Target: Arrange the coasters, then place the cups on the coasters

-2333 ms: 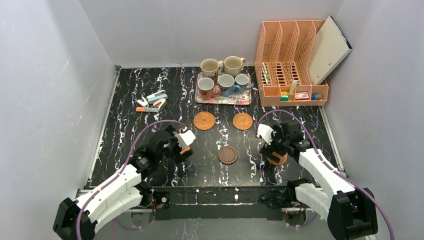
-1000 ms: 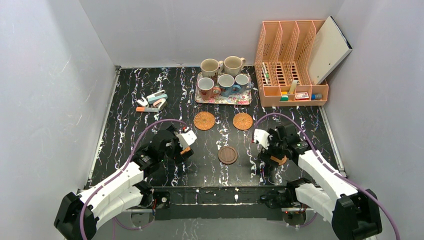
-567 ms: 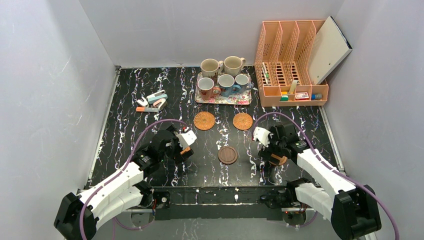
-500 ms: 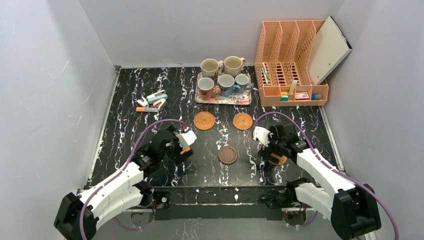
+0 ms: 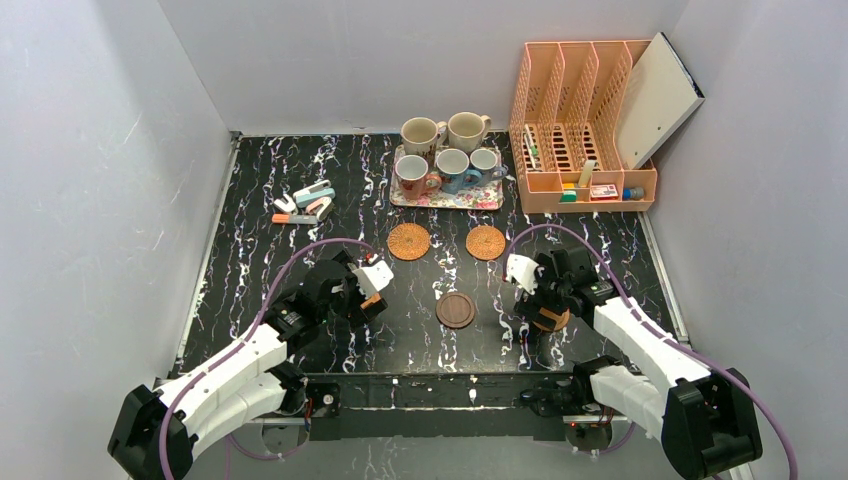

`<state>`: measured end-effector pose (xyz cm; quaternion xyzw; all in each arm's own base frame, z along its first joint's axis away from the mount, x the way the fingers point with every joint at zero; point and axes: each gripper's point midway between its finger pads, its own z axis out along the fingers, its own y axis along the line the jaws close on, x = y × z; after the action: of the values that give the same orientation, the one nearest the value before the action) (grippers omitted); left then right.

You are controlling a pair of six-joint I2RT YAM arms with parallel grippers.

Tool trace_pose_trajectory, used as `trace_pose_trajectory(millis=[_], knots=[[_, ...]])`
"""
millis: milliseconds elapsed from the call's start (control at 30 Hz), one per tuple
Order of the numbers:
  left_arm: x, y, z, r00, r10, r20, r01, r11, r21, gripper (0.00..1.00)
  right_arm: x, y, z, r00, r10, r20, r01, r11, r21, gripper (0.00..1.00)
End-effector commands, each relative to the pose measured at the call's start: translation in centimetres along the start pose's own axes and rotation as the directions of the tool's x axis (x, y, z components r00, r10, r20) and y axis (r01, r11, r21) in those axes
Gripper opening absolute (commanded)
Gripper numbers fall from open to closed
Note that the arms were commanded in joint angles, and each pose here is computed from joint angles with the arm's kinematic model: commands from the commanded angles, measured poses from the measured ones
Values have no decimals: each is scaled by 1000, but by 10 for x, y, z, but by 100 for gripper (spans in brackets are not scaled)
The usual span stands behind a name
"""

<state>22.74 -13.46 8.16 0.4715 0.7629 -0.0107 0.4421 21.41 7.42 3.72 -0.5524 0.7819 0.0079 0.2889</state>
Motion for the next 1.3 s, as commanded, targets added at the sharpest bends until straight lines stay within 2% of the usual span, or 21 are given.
trace_pose_trajectory(millis=[0, 167, 300, 400, 467, 600, 700, 933, 1133, 1267], knots=[[0, 0, -1, 1000, -2, 5, 2, 1000, 2, 98, 6, 4, 0, 999, 18, -26, -19, 1000, -8, 98], [1, 1, 1, 1000, -2, -2, 2, 1000, -3, 98, -15, -34, -17, 1000, 20, 3, -20, 991, 134, 98], [1, 1, 1, 1000, -6, -3, 6, 1000, -5, 98, -53, -75, -44, 995, 54, 78, -71, 969, 237, 98], [0, 2, 0, 1000, -7, 4, 7, 1000, -7, 98, -85, -99, -60, 985, 102, 142, -136, 958, 252, 98], [-1, 2, -1, 1000, -7, 8, 7, 1000, -7, 98, -116, -118, -70, 968, 126, 216, -179, 953, 244, 98], [-1, 1, -1, 1000, -7, 12, 7, 1000, -5, 98, -157, -148, -66, 941, 188, 282, -251, 946, 205, 92], [-1, 0, -1, 1000, -6, 15, 6, 1000, 1, 98, -183, -168, -57, 918, 240, 316, -303, 938, 169, 91], [-4, -1, -4, 1000, -2, 29, 2, 1000, 7, 98, -214, -210, -25, 888, 308, 342, -379, 911, 165, 95], [-2, -6, -2, 1000, 5, 22, -5, 999, 36, 98, -239, -230, -23, 847, 281, 452, -398, 899, 186, 96], [1, -6, -1, 1000, 6, 11, -6, 999, 35, 98, -267, -226, -31, 812, 229, 537, -338, 934, 113, 96]])
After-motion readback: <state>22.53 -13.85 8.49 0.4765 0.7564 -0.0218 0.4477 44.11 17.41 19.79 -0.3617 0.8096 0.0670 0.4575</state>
